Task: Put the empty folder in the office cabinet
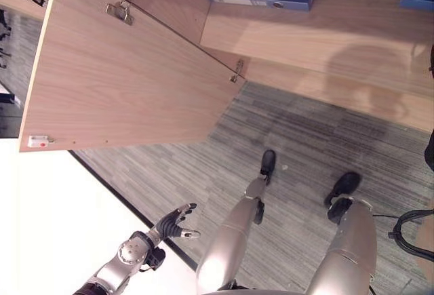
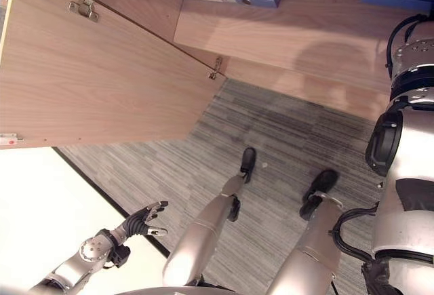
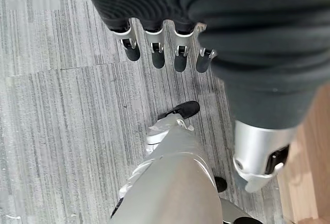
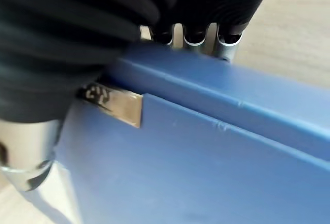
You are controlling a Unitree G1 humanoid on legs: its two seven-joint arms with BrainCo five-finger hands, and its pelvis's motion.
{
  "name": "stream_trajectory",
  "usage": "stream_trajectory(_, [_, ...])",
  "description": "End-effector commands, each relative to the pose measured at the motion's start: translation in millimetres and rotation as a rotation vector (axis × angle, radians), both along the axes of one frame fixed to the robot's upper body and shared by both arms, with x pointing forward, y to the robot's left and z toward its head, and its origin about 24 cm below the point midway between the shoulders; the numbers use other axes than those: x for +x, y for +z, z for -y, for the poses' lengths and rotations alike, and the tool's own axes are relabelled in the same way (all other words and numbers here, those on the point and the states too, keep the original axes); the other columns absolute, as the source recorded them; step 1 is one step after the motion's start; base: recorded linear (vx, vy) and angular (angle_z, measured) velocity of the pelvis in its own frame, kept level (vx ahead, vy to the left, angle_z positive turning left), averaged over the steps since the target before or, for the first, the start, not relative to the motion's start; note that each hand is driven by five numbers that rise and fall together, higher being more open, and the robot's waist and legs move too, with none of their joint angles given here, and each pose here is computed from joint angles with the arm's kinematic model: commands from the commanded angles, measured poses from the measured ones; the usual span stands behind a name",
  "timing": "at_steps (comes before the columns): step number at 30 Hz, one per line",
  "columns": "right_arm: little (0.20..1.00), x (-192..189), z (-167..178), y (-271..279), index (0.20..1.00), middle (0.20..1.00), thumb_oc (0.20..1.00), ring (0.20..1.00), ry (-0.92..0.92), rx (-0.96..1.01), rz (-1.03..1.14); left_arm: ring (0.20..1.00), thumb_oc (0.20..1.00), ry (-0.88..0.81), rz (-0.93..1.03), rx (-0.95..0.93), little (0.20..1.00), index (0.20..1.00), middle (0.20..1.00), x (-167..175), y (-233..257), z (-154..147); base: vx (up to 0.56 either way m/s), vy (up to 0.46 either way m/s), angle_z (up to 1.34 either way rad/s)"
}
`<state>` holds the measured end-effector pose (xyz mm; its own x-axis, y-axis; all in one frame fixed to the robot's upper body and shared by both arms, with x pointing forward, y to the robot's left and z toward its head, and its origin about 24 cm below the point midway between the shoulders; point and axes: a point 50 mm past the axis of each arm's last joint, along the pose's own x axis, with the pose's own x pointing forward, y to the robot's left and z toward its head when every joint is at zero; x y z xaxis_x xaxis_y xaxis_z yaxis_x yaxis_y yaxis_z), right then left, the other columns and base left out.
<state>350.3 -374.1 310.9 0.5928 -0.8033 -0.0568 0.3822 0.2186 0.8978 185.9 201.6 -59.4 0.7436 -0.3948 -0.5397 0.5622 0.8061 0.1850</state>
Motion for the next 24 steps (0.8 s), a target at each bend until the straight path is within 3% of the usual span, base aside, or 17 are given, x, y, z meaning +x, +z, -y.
stream_trajectory(1, [1.000, -33.4, 33.2, 33.2, 1.000, 1.000, 1.000, 1.000, -0.110, -0.192, -0.064, 1.000, 1.000, 0.047, -0.010, 0.109, 1.000, 1.000, 1.000, 3.8, 1.8, -31.4, 0.00, 0.000, 0.00])
stream_trajectory(9, [1.000, -28.6, 36.8, -9.9, 1.000, 1.000, 1.000, 1.000, -0.108, 0.037, -0.124, 1.000, 1.000, 0.058, -0.021, 0.188, 1.000, 1.000, 1.000, 6.9, -3.2, -39.2, 0.02, -0.013, 0.03])
stream_trajectory(24, [1.000, -23.5, 34.5, -44.9, 1.000, 1.000, 1.000, 1.000, -0.089, 0.098, -0.245, 1.000, 1.000, 0.099, -0.061, 0.205, 1.000, 1.000, 1.000, 5.9, -12.5, -42.7, 0.00, -0.004, 0.01])
